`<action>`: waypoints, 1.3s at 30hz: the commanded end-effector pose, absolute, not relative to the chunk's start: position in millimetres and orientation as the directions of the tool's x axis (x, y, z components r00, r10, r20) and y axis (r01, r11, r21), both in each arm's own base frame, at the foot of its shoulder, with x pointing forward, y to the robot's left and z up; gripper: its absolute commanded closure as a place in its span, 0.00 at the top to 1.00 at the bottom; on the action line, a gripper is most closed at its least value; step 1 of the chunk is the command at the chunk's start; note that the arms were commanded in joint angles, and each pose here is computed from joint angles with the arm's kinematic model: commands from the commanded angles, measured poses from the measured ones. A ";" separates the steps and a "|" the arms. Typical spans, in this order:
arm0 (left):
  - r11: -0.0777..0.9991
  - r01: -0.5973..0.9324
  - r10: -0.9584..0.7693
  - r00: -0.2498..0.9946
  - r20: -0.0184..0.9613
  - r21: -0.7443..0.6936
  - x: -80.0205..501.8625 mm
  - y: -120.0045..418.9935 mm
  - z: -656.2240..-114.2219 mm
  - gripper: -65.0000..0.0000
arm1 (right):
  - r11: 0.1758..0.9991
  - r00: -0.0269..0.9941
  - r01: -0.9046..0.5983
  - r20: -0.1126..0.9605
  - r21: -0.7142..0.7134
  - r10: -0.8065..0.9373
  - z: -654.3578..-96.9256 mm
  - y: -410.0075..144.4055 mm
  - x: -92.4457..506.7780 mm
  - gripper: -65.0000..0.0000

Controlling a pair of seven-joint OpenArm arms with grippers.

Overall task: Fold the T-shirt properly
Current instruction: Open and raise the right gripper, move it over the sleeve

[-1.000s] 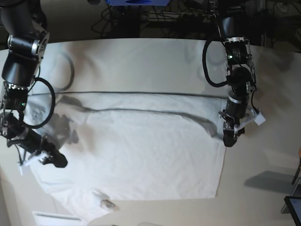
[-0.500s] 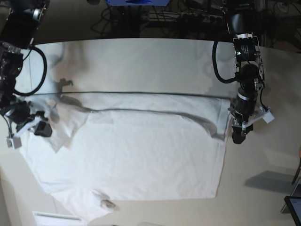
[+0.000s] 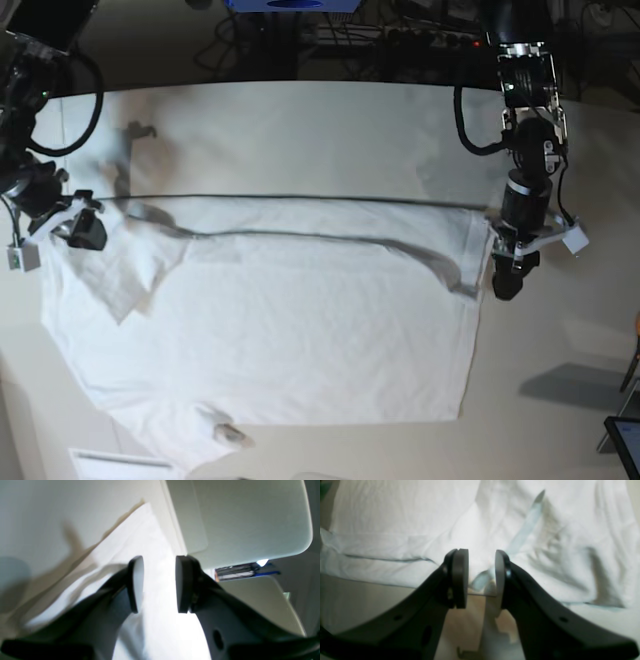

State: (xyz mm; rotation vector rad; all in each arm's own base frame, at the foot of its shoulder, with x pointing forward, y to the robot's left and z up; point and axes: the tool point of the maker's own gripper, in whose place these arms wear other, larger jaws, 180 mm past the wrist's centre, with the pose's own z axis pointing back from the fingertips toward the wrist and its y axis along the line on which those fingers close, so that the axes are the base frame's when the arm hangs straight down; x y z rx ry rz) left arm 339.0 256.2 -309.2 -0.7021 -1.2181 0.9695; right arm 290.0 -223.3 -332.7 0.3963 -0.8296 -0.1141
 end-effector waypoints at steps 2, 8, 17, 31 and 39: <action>0.464 -0.163 0.885 0.040 0.464 -0.871 337.9 252.9 -285.6 0.33 | 0.923 0.650 -0.053 0.715 0.382 -0.259 -323.6 -229.1 291.6 0.27; 0.590 -0.167 0.807 0.072 0.587 -0.790 321.5 246.2 -282.8 0.33 | 0.899 0.700 -0.036 0.653 0.437 -0.289 -339.9 -211.5 281.1 0.43; 0.595 -0.185 0.803 0.088 0.589 -0.782 313.1 246.8 -289.5 0.33 | 0.868 0.729 -0.001 0.594 0.497 -0.340 -361.9 -204.1 281.3 0.47; 0.596 -0.186 0.802 0.092 0.590 -0.781 312.6 246.4 -290.4 0.33 | 0.854 0.722 0.003 0.589 0.521 -0.362 -362.3 -204.7 296.1 0.47; 0.596 -0.192 0.802 0.091 0.590 -0.780 312.3 247.7 -292.4 0.33 | 0.854 0.712 -0.012 0.604 0.519 -0.357 -355.3 -203.9 303.9 0.32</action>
